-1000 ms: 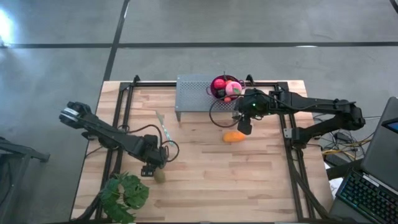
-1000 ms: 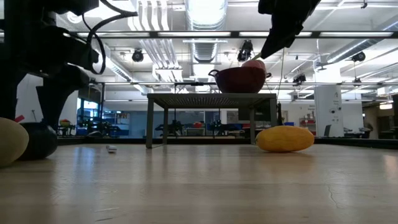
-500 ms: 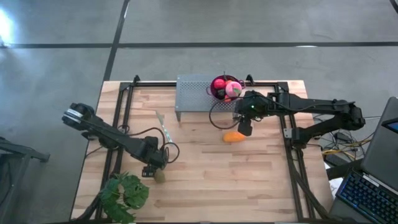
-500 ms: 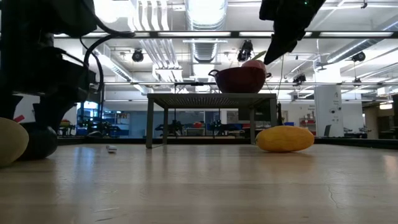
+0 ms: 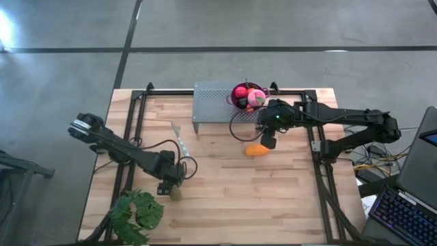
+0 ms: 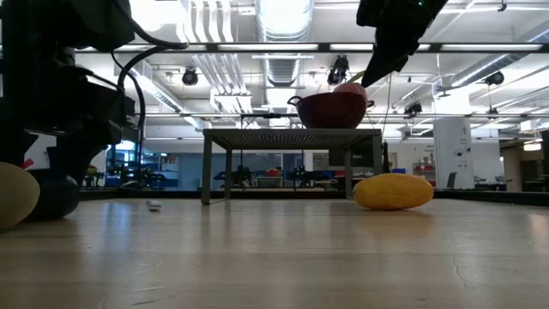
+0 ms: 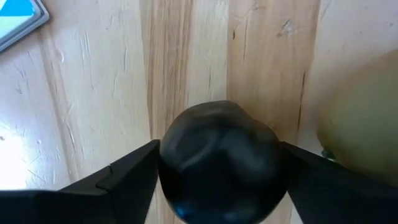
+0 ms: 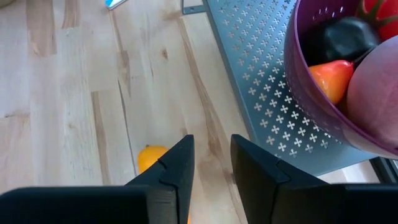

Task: Pick & Place Fruit
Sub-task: Put the black plum into the purple bowl on the shelf

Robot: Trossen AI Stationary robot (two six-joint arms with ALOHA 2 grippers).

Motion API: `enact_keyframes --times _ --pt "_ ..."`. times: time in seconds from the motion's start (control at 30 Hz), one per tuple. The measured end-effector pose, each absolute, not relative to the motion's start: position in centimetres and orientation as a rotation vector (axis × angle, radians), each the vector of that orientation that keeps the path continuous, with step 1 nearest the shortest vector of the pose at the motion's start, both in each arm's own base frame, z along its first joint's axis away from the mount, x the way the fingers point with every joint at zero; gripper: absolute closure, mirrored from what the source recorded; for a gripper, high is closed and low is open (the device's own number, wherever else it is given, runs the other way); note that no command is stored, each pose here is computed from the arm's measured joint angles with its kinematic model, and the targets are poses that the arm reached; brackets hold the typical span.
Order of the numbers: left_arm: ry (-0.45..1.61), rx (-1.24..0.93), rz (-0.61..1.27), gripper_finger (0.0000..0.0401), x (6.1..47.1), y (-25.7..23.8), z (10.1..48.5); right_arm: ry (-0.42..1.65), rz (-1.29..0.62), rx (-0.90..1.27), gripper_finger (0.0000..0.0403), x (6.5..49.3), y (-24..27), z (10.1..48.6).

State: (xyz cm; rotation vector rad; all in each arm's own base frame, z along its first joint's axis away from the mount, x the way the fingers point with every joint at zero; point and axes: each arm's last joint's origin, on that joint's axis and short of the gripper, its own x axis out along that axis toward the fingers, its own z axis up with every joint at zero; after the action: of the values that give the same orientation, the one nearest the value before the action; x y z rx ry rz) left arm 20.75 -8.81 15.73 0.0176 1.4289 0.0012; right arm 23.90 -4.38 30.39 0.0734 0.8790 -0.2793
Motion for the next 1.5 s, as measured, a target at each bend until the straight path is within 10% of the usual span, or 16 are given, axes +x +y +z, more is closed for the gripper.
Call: enact_keyframes --times 0.9,1.5 --pt "1.44 -0.039 0.071 0.013 21.8 -8.6 19.0 0.894 -0.163 -0.172 0.0361 24.0 -4.4 30.5" --pt "0.561 0.015 -0.012 0.013 27.4 -7.2 29.2 0.904 -0.131 -0.75 0.0373 24.5 -0.1 30.8"
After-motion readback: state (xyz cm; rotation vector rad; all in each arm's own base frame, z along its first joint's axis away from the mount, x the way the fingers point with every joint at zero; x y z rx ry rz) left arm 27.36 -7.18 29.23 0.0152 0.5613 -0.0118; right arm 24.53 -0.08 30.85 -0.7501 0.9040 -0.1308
